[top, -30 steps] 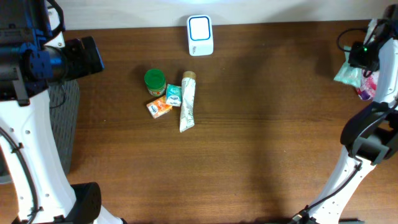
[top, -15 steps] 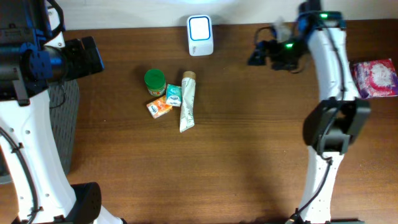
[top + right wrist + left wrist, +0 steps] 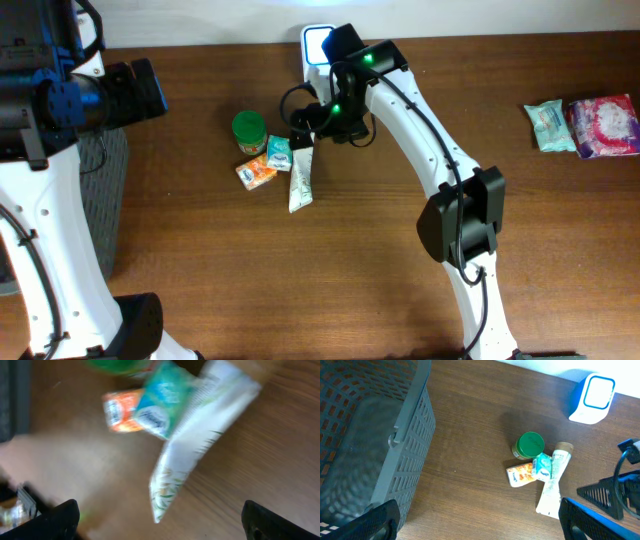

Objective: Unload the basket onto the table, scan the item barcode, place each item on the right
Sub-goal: 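Reach the right gripper to the white tube and grasp it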

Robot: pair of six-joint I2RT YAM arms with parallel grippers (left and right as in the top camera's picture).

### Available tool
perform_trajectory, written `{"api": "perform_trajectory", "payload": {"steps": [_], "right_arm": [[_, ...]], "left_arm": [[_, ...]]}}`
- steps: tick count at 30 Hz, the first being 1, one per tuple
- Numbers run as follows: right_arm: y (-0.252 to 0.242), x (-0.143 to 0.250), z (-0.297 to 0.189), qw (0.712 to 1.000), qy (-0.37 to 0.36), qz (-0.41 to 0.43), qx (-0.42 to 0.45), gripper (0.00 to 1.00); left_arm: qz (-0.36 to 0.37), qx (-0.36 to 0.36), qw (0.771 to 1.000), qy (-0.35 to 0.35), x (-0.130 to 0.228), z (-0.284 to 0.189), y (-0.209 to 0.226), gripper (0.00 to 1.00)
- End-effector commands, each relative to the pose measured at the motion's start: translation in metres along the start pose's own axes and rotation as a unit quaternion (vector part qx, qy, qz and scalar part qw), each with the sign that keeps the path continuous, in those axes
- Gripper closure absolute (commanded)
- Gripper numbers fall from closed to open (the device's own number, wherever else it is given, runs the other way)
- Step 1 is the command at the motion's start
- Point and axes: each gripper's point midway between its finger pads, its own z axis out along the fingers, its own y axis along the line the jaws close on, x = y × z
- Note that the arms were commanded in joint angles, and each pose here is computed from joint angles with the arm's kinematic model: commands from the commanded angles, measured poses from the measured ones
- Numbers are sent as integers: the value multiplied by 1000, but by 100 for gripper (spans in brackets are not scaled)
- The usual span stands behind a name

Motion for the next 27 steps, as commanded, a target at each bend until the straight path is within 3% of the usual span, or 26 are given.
{"api": "perform_trajectory", "payload": {"steps": [1,4,12,13,14,17,18,23,25,27], "right_arm": [[-14,-3,16,996,-5,73,52,1],[-36,2,50,988,15,119,96,1],[-38,8,110,991,59,120,7,0],[-39,9,113,991,60,120,7,15],[-42,8,113,991,58,122,8,40],[-53,8,107,989,58,136,7,76],[-53,9,104,987,64,144,-6,94],[-56,21,90,983,92,154,-35,94],[-78,42,83,977,125,170,24,83],[-80,48,81,979,137,148,25,55]], "left_arm": [[-4,3,1000,-3,0,-2,0,1],[-4,3,1000,-3,0,-2,0,1],[-4,3,1000,-3,0,-2,0,1],[-4,3,1000,-3,0,-2,0,1],[-4,3,1000,-3,0,-2,0,1],[-4,3,1000,-3,0,-2,0,1],[-4,3,1000,-3,0,-2,0,1],[-4,3,1000,-3,0,-2,0,1],[-4,3,1000,-3,0,-2,0,1],[-4,3,1000,-3,0,-2,0,1]]}}
